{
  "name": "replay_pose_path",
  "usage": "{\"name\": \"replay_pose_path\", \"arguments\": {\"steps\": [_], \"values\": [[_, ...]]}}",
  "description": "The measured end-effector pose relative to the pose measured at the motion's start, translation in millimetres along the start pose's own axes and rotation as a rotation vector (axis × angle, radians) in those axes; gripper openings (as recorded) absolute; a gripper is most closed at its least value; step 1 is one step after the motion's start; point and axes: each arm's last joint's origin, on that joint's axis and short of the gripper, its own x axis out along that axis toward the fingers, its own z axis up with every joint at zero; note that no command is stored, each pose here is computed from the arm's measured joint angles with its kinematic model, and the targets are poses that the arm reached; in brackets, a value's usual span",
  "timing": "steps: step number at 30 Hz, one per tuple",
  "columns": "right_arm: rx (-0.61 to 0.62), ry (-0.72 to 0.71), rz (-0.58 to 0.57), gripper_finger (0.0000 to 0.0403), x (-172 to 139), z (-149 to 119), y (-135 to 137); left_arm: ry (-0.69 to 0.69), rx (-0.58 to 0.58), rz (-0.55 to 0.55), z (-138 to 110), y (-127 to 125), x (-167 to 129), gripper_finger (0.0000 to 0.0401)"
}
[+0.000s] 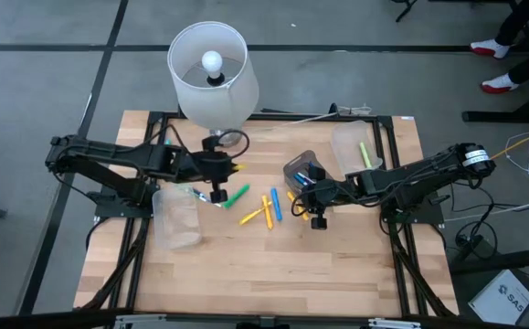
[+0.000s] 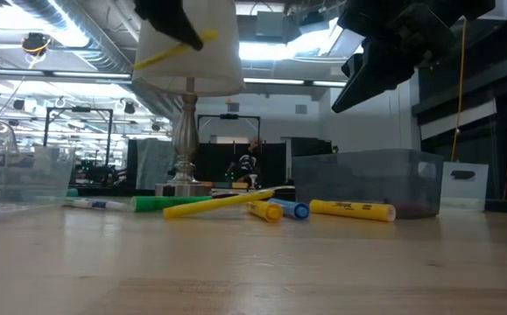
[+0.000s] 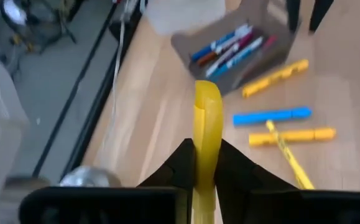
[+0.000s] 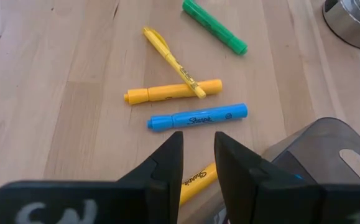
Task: Pick & Place Markers
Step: Put the yellow pen into the left transparent bin
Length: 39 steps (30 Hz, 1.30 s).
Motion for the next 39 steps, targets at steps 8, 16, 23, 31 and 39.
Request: {"name": "replay_pose_path", "arguments": {"steps": [8,16,23,31,39], "values": [[0.000,0.000,0.000,0.0091,0.0,0.0,-0.1,0.127,-0.046,0.017,-15.9,-6.3,-8.8,0.0034],[-0.001,0.000,0.000,0.0090,0.0,0.0,-0.1,0.112,-0.103,0.076,-25.4,-12.6,-35.7,0.0034],[-0.001,0.000,0.000,0.0090,0.0,0.0,-0.1,0.125,-0.203,0.177,-41.2,-9.6,-59.4,0.0034],[-0.002,0.000,0.000,0.0091,0.0,0.0,-0.1,0.178,-0.322,0.244,-55.1,-8.1,-69.6,0.0034],[-0.002,0.000,0.000,0.0090,0.0,0.0,-0.1,0.245,-0.427,0.299,-65.9,-5.8,-75.3,0.0034]]}}
